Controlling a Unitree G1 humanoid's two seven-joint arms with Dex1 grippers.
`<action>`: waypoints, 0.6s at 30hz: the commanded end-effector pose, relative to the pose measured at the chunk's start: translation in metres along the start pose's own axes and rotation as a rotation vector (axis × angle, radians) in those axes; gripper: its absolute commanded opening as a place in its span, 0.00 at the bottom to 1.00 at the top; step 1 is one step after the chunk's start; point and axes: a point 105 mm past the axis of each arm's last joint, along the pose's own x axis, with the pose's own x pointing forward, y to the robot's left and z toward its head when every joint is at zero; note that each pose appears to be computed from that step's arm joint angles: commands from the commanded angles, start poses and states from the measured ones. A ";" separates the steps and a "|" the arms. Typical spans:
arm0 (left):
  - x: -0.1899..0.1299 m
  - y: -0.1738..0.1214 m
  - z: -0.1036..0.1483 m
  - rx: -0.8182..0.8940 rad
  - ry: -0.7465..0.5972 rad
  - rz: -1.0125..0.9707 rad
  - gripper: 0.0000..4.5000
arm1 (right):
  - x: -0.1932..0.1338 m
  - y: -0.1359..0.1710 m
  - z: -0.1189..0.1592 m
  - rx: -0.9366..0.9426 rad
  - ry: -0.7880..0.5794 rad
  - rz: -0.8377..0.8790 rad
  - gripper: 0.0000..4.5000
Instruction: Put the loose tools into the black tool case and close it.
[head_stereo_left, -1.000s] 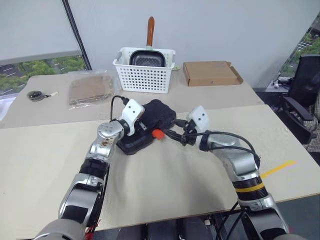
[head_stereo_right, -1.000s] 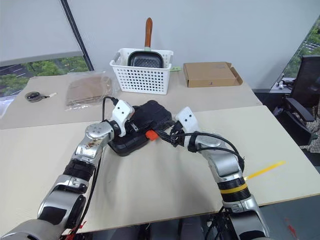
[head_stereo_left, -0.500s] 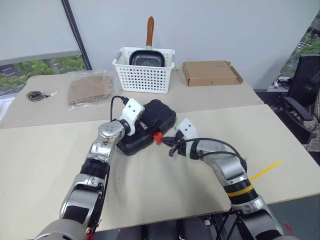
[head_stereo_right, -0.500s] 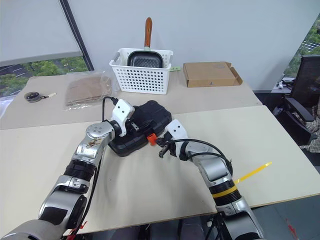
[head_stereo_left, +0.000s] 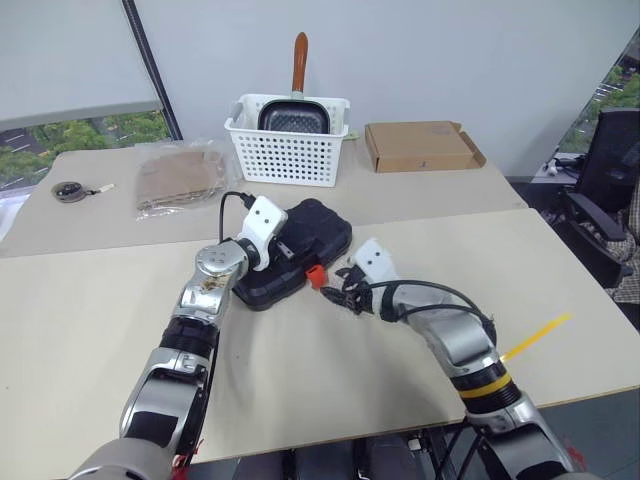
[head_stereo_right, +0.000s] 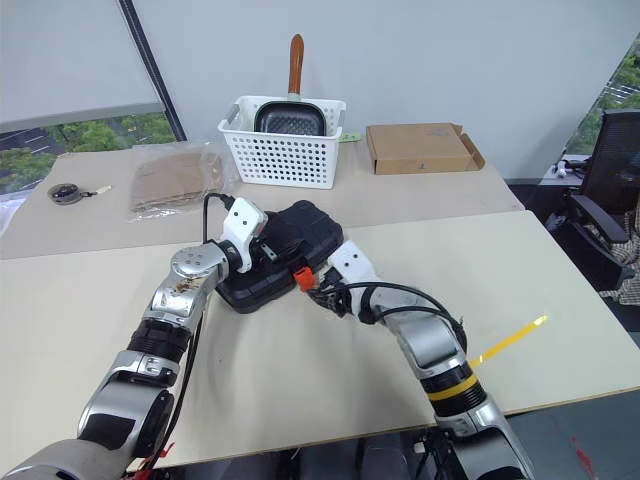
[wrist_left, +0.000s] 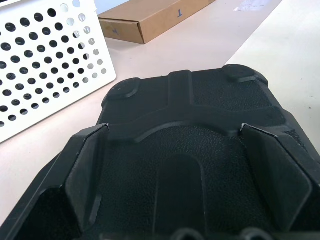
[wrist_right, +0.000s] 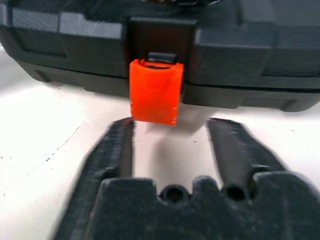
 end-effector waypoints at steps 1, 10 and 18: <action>-0.005 -0.009 -0.039 -0.058 0.128 -0.016 1.00 | 0.000 0.005 0.014 -0.003 -0.037 -0.017 0.63; -0.006 -0.009 -0.040 -0.059 0.131 -0.015 1.00 | 0.009 0.001 0.016 0.039 -0.048 -0.092 0.57; -0.008 -0.008 -0.041 -0.060 0.135 -0.013 1.00 | 0.007 0.003 0.026 0.022 -0.116 -0.104 0.26</action>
